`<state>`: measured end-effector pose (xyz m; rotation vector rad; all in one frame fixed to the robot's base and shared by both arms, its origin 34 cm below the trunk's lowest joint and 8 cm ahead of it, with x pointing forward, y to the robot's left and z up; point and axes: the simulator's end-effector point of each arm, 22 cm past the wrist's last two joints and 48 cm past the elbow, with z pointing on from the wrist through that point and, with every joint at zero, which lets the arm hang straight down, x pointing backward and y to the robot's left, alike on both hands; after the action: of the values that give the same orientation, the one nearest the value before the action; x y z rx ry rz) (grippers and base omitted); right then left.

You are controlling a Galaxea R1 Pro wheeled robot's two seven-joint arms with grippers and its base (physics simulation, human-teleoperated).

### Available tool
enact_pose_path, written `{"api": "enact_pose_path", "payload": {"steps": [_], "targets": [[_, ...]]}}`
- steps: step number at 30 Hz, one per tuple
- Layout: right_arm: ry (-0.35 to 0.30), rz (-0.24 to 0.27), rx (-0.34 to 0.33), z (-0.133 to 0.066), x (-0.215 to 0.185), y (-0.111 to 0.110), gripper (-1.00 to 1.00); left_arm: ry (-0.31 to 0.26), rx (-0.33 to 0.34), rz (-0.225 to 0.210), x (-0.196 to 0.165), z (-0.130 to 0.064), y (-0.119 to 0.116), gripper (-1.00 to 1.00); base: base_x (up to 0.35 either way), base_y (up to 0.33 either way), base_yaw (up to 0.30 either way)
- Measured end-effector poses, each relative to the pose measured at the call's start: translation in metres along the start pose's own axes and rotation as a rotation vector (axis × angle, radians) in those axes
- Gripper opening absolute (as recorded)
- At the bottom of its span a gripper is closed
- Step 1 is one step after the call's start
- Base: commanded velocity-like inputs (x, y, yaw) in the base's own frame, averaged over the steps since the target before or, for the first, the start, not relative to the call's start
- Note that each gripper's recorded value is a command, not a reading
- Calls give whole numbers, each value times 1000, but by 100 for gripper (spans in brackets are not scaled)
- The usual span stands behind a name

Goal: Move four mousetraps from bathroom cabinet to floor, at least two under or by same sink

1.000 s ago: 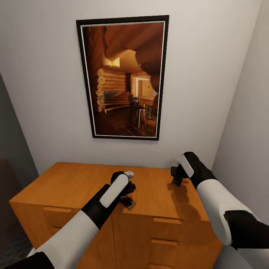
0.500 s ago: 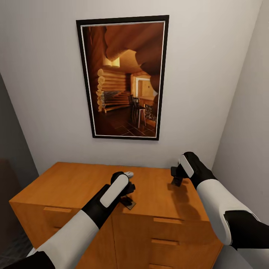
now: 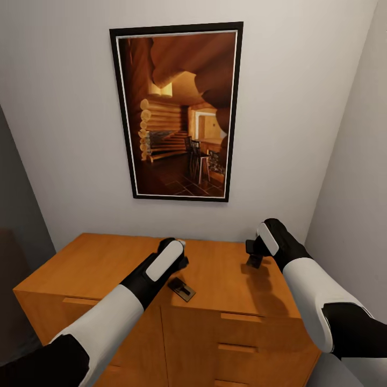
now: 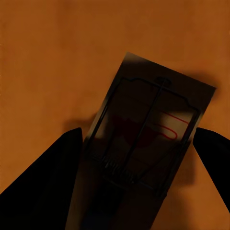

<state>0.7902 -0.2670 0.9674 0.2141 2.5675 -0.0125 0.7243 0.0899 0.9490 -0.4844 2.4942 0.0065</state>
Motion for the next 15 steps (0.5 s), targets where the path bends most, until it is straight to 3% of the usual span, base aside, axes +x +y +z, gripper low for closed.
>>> {"api": "enact_pose_path", "payload": {"steps": [15], "targets": [[0,0,0,0,0,0,-100,48,29,-35,10,1,-6,100,0,0,0]]}}
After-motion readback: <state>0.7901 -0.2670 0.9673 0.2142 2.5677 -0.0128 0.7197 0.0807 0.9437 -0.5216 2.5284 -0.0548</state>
